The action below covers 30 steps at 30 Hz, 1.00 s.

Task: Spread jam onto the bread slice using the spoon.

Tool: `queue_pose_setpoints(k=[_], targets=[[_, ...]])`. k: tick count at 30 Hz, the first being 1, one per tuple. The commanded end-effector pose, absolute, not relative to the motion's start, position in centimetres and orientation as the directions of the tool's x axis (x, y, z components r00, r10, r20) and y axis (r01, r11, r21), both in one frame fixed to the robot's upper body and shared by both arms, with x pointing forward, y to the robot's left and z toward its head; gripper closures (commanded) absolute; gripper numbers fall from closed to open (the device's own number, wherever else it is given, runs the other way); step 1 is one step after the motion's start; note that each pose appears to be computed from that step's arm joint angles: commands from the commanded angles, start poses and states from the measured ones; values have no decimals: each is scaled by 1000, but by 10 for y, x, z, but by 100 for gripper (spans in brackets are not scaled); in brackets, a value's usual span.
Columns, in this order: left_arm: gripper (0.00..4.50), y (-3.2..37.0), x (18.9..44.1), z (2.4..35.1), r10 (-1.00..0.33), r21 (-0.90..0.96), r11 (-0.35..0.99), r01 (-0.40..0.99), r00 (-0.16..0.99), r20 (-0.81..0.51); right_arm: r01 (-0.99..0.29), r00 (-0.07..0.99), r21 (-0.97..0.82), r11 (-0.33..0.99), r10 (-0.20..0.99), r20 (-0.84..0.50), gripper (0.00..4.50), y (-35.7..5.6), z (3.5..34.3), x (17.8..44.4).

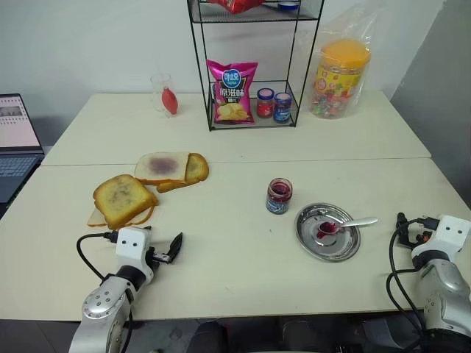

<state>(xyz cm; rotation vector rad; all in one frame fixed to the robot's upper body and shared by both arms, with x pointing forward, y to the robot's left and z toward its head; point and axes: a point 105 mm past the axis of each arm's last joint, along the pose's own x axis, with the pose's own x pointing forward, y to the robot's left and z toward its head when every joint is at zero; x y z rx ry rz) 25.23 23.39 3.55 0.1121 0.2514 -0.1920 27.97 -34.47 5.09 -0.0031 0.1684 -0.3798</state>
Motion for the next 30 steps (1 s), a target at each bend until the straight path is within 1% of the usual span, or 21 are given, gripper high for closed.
queue_pose_setpoints(k=[1, 6, 17, 20, 21, 22, 23, 24, 26, 27, 28, 29, 30], targets=[[0, 229, 237, 1, -187, 40, 975, 219, 904, -384, 339, 914, -38, 940, -338, -222, 2, -337, 35, 280], [0, 225, 238, 0, -206, 5, 974, 224, 902, -379, 345, 912, -38, 938, -345, -222, 2, -338, 36, 278], [0, 226, 237, 4, -215, -7, 974, 228, 909, -357, 340, 917, -48, 939, -343, -204, 2, -339, 42, 277], [0, 226, 237, 7, -225, -11, 972, 236, 908, -353, 327, 928, -65, 943, -333, -167, 2, -338, 54, 281], [0, 225, 237, 12, -239, -20, 969, 247, 908, -343, 331, 933, -72, 941, -338, -122, 2, -339, 67, 284], [0, 221, 235, 20, -277, -34, 959, 281, 903, -328, 296, 952, -83, 951, -302, -60, 2, -334, 87, 291], [0, 218, 233, 26, -304, -43, 951, 307, 898, -318, 270, 962, -94, 958, -273, -19, 2, -329, 101, 295], [0, 214, 231, 39, -353, -65, 935, 350, 888, -294, 225, 974, -121, 967, -223, 31, 2, -322, 123, 303], [0, 211, 228, 67, -419, -116, 908, 402, 873, -250, 93, 992, -138, 986, -81, 95, 2, -298, 160, 320], [0, 210, 227, 80, -442, -172, 895, 411, 870, -220, 33, 994, -141, 989, -18, 107, 2, -287, 173, 326], [0, 210, 227, 87, -454, -212, 886, 413, 868, -203, -3, 994, -139, 990, 18, 107, 2, -280, 178, 329], [0, 213, 228, 99, -456, -265, 875, 406, 874, -165, -82, 990, -135, 987, 96, 104, 2, -267, 187, 334], [0, 220, 230, 117, -452, -329, 856, 398, 886, -104, -209, 971, -152, 966, 224, 87, 2, -245, 199, 341]])
